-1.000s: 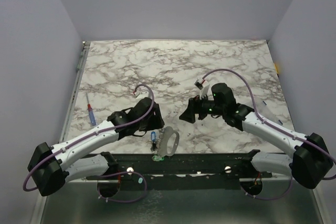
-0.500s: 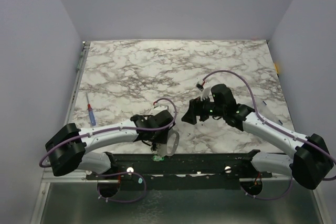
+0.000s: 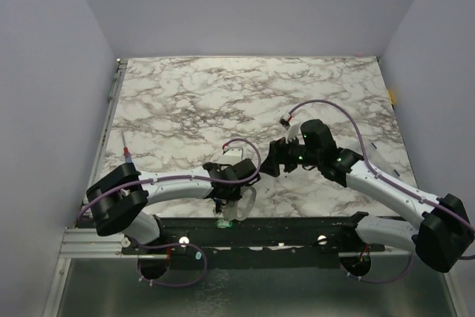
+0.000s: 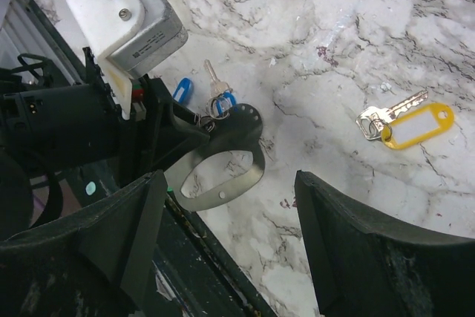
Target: Put the keys on the keyring
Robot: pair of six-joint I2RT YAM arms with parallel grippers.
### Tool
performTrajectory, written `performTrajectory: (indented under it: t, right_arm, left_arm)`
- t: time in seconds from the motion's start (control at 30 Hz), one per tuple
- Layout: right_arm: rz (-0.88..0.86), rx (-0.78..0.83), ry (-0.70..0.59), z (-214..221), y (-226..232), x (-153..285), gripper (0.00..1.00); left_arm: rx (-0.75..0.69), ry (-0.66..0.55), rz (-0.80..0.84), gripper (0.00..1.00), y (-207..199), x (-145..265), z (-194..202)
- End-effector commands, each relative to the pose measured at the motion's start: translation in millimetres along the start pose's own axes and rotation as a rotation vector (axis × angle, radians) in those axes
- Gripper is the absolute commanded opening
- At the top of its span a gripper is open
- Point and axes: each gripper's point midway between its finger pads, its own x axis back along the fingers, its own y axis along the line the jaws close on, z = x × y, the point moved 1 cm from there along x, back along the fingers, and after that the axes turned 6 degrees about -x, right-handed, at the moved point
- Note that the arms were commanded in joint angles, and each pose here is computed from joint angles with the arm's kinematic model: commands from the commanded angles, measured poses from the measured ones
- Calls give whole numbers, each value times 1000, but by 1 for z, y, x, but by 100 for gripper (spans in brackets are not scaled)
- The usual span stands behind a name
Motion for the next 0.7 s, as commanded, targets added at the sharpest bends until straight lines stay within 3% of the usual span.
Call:
performTrajectory:
  t: [0.0,0.13,0.2,0.67]
  right_arm:
    - [30,12,7,7,-5,5,80]
    - [20,13,2,7,-3,7,80]
    - [17,13,5,7,-3,6,79]
    - [18,32,-14,-1,0,8,79]
  left_arm:
    - [40,-62,-39,25,-5,-2,-12]
    - [35,-71,-71,11,-1,-1,-13]
    - [31,-78,-80,0,-1,1,-16]
    - [-67,-221,-168,0,-3,24,-75]
